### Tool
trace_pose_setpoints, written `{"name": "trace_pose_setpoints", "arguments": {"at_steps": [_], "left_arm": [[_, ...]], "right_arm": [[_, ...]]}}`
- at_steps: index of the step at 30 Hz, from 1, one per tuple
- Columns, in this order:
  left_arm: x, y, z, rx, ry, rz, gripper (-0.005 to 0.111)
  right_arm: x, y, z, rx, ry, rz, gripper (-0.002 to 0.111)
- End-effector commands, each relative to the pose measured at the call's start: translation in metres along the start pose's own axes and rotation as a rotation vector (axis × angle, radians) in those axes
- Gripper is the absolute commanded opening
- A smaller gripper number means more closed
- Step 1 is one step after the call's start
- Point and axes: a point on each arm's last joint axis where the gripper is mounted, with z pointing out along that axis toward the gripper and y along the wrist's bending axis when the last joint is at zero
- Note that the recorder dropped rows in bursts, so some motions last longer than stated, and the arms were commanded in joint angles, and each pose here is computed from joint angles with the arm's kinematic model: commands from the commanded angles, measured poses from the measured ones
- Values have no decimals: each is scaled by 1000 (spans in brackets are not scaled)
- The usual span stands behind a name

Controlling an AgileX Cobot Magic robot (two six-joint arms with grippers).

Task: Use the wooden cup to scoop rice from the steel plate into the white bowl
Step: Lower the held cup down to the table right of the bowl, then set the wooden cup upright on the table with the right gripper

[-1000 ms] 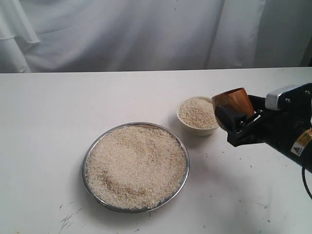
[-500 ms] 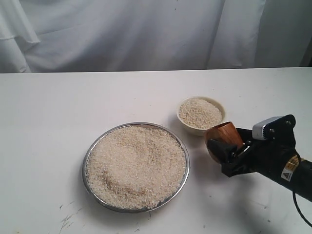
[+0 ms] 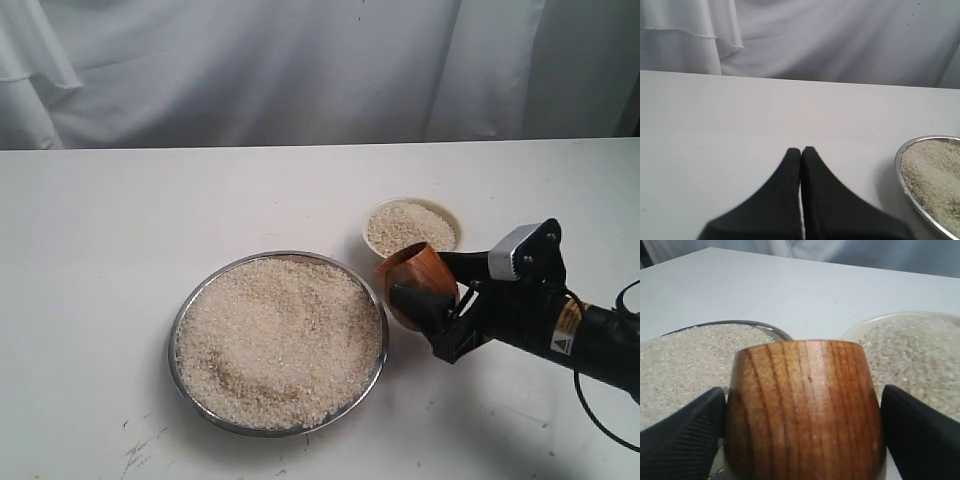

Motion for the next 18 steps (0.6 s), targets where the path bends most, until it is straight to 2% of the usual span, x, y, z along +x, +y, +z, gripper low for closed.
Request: {"name": "trace_pose_setpoints", "arguments": {"at_steps": [1, 18], "left_arm": [[1, 0, 0, 2, -7, -4, 0], [1, 0, 0, 2, -7, -4, 0]], "right_arm": [[3, -1, 5, -46, -10, 0, 0], [11, -7, 8, 4, 1, 40, 0]]}}
